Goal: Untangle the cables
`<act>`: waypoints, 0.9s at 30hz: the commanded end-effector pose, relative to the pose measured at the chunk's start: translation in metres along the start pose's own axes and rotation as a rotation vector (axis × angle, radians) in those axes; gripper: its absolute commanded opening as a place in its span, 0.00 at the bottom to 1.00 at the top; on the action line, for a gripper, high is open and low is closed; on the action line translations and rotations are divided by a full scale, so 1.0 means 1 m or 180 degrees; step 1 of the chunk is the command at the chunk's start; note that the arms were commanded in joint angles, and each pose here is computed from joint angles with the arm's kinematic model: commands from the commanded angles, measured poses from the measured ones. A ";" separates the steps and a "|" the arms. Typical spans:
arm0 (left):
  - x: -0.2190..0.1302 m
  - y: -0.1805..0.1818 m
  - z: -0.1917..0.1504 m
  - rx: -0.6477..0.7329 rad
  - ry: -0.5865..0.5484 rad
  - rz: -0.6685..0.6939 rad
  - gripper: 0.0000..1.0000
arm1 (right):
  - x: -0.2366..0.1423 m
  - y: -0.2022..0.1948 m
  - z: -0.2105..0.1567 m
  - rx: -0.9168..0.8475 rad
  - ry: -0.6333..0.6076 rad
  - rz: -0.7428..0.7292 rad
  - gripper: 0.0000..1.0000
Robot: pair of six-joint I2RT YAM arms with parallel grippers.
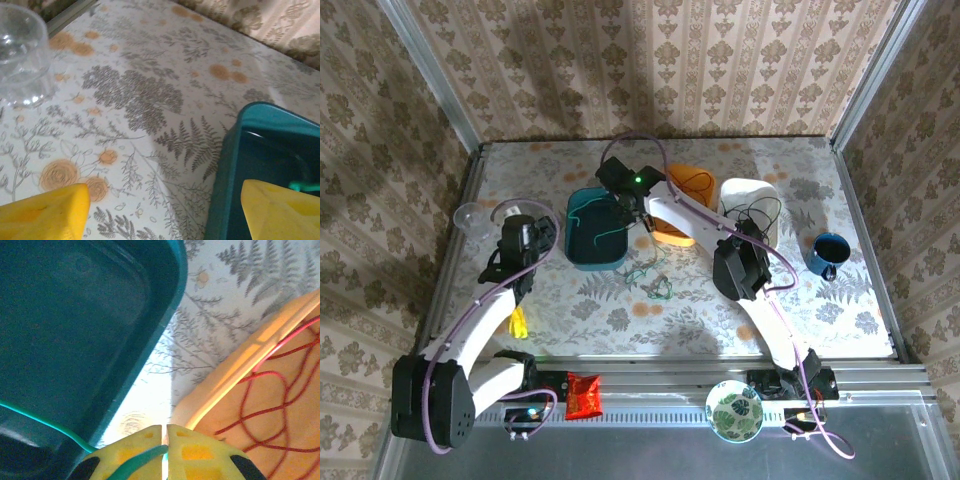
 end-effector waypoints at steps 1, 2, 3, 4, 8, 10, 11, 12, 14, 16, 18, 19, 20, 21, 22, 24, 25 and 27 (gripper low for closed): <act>-0.008 -0.024 0.025 0.0278 -0.0091 -0.0431 0.80 | -0.036 -0.008 0.008 -0.0506 -0.0176 -0.0355 0.12; -0.008 -0.028 0.026 0.0315 -0.0068 -0.0502 0.80 | -0.037 -0.004 0.009 -0.0602 -0.0192 -0.0386 0.12; -0.009 -0.032 0.028 0.0332 -0.0051 -0.0578 0.80 | -0.037 0.001 0.009 -0.0711 -0.0212 -0.0442 0.13; -0.009 -0.035 0.029 0.0346 -0.0043 -0.0656 0.80 | -0.037 0.005 0.009 -0.0807 -0.0231 -0.0492 0.13; -0.005 -0.047 0.031 0.0349 0.0028 -0.0866 0.80 | -0.035 0.015 0.014 -0.1049 -0.0341 -0.0703 0.32; -0.001 -0.049 0.029 0.0342 0.0095 -0.0898 0.80 | -0.036 0.015 0.018 -0.1030 -0.0423 -0.0755 0.42; 0.002 -0.050 0.027 0.0332 0.0126 -0.0905 0.80 | -0.038 0.016 0.021 -0.1003 -0.0468 -0.0718 0.44; 0.005 -0.051 0.025 0.0328 0.0154 -0.0914 0.80 | -0.042 0.017 0.022 -0.0973 -0.0515 -0.0659 0.45; 0.010 -0.052 0.022 0.0299 0.0190 -0.0930 0.80 | -0.050 0.016 0.026 -0.0847 -0.0607 -0.0572 0.46; 0.015 -0.053 0.018 0.0275 0.0224 -0.0939 0.79 | -0.062 0.017 0.029 -0.0725 -0.0746 -0.0419 0.47; 0.019 -0.054 0.014 0.0243 0.0268 -0.0969 0.79 | -0.077 0.017 0.033 -0.0600 -0.0970 -0.0248 0.47; 0.020 -0.055 0.012 0.0238 0.0281 -0.0995 0.78 | -0.082 0.015 0.034 -0.0533 -0.1048 -0.0195 0.48; 0.021 -0.056 0.010 0.0237 0.0301 -0.1031 0.78 | -0.089 0.012 0.034 -0.0431 -0.1115 -0.0148 0.48; 0.021 -0.059 0.009 0.0256 0.0315 -0.1090 0.78 | -0.094 0.008 0.033 -0.0315 -0.1143 -0.0095 0.48; 0.020 -0.063 0.006 0.0298 0.0333 -0.1166 0.78 | -0.098 0.003 0.030 -0.0194 -0.1154 -0.0036 0.48; 0.014 -0.079 0.000 0.0521 0.0365 -0.1453 0.78 | -0.104 -0.008 0.019 0.0079 -0.1140 0.0172 0.48; 0.010 -0.088 -0.005 0.0664 0.0399 -0.1607 0.78 | -0.107 -0.014 0.012 0.0209 -0.1137 0.0250 0.48; -0.004 -0.112 -0.021 0.1057 0.0529 -0.2016 0.78 | -0.110 -0.026 -0.010 0.0491 -0.1103 0.0420 0.48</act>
Point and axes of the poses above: each hand's point on the last joint's axis, 136 mm out from that joint toward the fingers, its own x axis out along the fingers, its own y axis along the line the jaws close on, z = x × y, the point moved 6 cm from there along -x, back along the fingers, and after that the axes turned 1 degree about -x, right-handed, at the moved point
